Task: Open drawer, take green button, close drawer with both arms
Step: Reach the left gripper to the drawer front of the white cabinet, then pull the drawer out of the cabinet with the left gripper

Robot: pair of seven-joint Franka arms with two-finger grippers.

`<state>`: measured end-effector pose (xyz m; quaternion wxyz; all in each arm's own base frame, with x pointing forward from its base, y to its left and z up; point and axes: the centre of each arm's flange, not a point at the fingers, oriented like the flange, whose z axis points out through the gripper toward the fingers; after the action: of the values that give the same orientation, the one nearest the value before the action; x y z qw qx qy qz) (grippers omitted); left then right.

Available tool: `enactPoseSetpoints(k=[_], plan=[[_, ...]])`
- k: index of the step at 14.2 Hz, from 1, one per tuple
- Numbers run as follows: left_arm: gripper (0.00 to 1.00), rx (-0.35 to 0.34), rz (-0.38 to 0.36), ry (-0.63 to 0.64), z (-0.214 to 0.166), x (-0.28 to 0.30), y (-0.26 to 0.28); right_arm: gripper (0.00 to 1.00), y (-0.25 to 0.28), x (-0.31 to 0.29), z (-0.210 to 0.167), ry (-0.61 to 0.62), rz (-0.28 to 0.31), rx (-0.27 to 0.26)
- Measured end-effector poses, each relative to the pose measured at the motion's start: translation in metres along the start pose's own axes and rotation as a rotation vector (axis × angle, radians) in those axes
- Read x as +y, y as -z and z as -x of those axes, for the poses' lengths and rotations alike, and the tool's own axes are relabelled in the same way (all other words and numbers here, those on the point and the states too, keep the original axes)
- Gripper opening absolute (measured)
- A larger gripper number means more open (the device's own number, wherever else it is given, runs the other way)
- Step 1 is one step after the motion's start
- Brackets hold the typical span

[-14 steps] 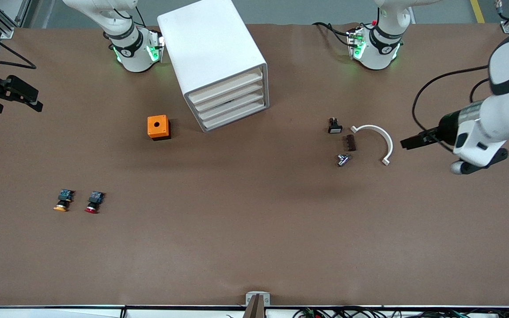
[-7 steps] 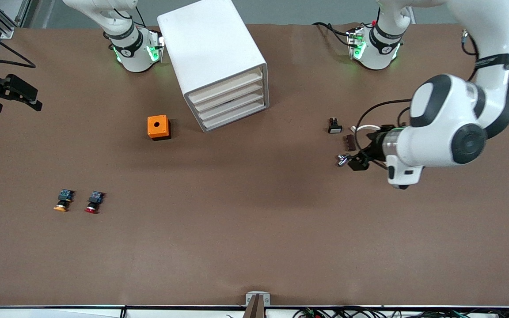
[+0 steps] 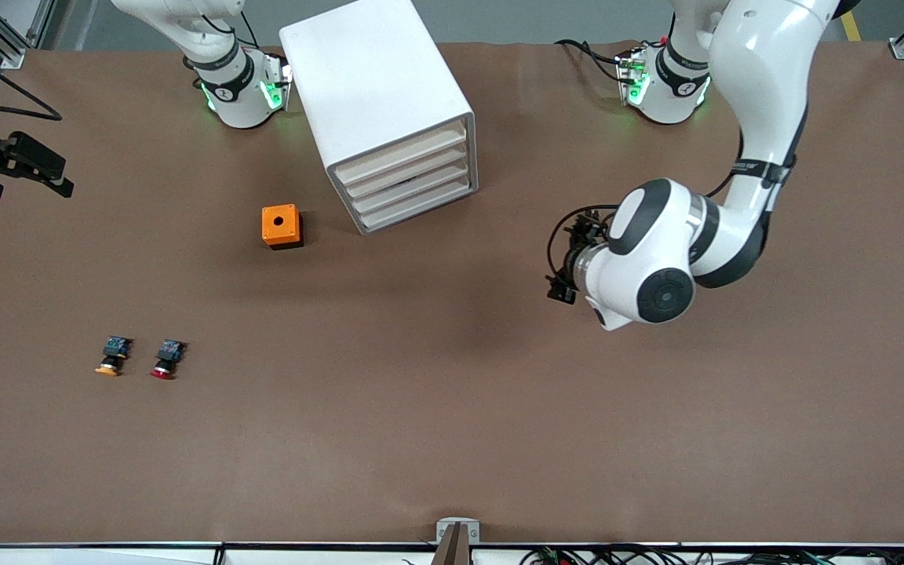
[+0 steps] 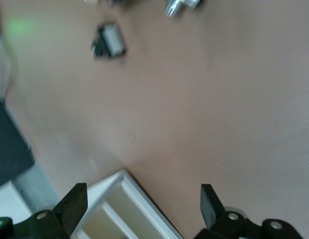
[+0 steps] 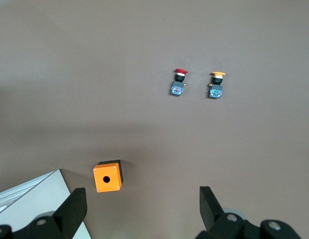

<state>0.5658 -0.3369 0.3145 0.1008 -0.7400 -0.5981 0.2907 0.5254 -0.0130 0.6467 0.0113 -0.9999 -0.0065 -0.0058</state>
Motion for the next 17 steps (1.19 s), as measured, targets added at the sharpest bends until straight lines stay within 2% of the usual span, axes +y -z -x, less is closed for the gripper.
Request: enactPoseSetpoints(k=[6,7,8,11,12,14,15,16,17], plan=[[1.0,-0.067,-0.192,0.218,0.047,0.013,-0.099,1.0,0.0,0.0,0.0,0.0,0.0,0.0],[0.96,-0.082,-0.216,0.245,0.053,0.013,-0.109,1.0,0.0,0.0,0.0,0.0,0.0,0.0],[0.87,-0.109,-0.246,0.274,0.058,0.013,-0.119,1.0,0.0,0.0,0.0,0.0,0.0,-0.001],[0.85,-0.157,-0.331,0.407,0.065,0.018,-0.148,1.0,-0.001,0.0,0.0,-0.001,0.0,-0.001],[0.78,-0.154,-0.355,0.44,0.07,0.017,-0.159,1.0,-0.001,0.0,0.0,-0.001,0.0,-0.001],[0.74,-0.151,-0.392,0.462,0.09,0.01,-0.181,1.0,-0.001,0.0,0.0,-0.001,0.0,-0.001],[0.69,-0.164,-0.405,0.469,0.101,0.007,-0.191,1.0,-0.001,0.0,0.0,-0.001,0.0,-0.001],[0.69,-0.185,-0.421,0.48,0.109,0.006,-0.199,1.0,-0.001,0.0,0.0,-0.001,0.0,-0.001],[0.61,-0.207,-0.438,0.49,0.113,0.006,-0.204,1.0,-0.001,0.0,0.0,-0.001,0.0,0.0]])
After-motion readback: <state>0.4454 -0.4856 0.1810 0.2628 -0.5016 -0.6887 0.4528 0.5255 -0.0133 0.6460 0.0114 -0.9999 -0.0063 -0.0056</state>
